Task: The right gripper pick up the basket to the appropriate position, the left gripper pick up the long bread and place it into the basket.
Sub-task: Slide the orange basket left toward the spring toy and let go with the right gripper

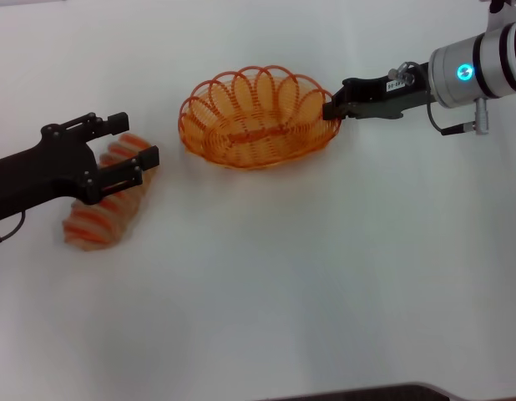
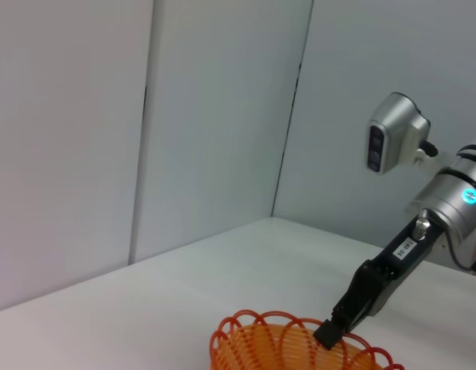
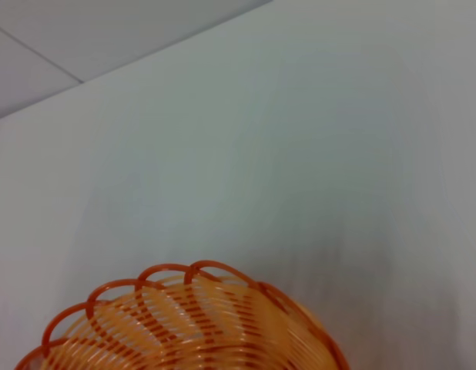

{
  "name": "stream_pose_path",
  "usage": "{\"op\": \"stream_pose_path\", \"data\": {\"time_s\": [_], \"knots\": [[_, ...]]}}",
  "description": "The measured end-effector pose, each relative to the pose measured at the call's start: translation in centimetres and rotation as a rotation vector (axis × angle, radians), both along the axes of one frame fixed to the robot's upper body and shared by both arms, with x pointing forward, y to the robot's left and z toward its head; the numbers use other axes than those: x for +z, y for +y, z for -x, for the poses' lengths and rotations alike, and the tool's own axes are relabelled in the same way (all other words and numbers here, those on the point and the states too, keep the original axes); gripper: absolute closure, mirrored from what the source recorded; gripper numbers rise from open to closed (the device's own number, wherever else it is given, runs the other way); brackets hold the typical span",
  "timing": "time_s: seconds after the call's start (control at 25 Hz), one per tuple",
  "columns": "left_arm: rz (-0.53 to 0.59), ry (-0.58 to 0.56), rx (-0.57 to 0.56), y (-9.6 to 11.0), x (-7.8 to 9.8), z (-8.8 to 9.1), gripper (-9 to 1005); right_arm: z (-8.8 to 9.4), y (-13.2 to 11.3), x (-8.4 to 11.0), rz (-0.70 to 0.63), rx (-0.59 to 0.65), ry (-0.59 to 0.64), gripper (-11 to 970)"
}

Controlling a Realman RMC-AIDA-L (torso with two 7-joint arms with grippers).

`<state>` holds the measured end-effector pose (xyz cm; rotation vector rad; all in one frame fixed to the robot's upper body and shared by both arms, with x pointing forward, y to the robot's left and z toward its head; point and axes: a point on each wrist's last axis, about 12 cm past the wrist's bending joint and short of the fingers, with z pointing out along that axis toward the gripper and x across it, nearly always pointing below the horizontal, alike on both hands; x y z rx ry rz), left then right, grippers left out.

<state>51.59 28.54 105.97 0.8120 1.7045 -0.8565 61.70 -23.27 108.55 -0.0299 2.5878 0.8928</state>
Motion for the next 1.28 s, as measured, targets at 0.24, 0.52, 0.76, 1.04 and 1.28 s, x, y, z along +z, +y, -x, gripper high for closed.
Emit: {"op": "stream_pose_path", "data": {"time_s": [0.24,0.52,0.76,1.04,1.28], "knots": [[-0.009,0.002,-0.006,-0.15,-0.09,-0.03,277,0.12,0.09,-0.23,-0.003,-0.001,0.009,884],[-0.003,0.0,-0.014,-0.56,-0.07,-0.12,278,0.16,0.07,-0.31,-0.009,-0.006,0.013,884],[-0.003,-0.002,-0.016,-0.6,-0.02,-0.18,278,0.22,0.03,-0.31,-0.021,-0.017,0.02,868],[-0.009,0.0,-0.017,-0.49,-0.06,-0.14,277,0.24,0.0,-0.51,-0.029,-0.032,0.038,829],[-0.026,0.006,-0.023,-0.12,-0.14,0.03,277,0.32,-0.06,-0.56,-0.032,-0.034,0.042,671]]}}
